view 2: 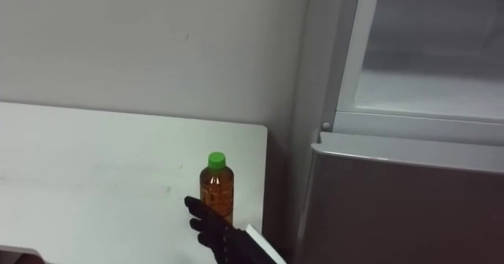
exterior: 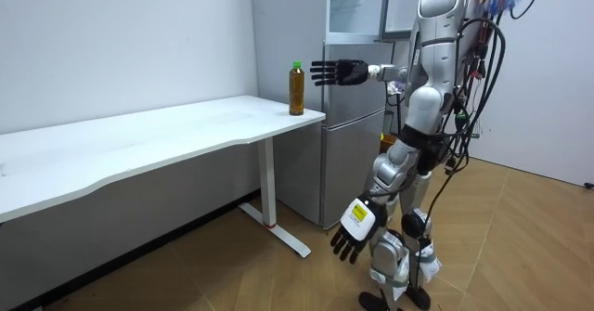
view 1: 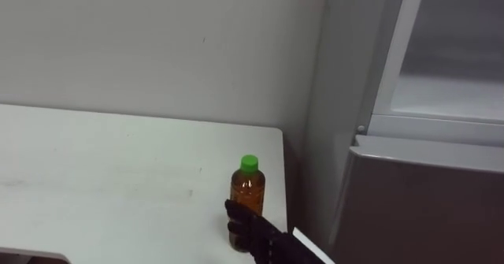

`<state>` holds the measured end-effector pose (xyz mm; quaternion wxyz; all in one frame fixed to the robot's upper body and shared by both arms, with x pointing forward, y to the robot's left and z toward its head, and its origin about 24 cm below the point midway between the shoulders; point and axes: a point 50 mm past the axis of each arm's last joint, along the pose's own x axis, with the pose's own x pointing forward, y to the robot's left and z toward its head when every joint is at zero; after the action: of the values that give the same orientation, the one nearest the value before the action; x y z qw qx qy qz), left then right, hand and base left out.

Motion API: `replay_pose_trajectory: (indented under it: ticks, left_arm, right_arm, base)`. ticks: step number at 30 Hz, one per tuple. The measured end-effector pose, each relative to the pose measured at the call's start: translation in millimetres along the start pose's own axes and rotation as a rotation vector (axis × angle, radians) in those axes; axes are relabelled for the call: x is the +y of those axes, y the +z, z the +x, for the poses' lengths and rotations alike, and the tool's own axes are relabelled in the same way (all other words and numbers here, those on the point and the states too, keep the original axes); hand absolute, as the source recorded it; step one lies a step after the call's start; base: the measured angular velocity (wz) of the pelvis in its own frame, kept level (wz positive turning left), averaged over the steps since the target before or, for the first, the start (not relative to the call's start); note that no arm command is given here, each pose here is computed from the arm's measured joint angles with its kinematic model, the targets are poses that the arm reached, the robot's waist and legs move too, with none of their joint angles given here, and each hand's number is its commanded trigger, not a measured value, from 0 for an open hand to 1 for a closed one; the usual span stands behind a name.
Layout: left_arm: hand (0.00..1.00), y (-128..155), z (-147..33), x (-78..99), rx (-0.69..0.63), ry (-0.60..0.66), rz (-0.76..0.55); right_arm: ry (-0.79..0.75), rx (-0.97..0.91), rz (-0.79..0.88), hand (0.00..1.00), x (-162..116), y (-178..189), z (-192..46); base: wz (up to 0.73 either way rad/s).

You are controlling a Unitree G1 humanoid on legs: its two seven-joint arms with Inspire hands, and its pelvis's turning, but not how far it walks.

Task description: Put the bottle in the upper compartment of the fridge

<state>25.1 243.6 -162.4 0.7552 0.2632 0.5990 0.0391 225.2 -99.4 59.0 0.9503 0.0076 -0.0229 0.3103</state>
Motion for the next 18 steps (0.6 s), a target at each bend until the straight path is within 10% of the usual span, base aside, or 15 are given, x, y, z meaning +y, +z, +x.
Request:
replay_pose_trajectory:
  ticks: [18]
  left_arm:
    - [0.00,-7,0.0,3.5,0.026,0.005,-0.042]
  right_arm:
    - [-0.186,-0.162,-0.089,0.00,-28,40,2]
  base:
    - [0.01]
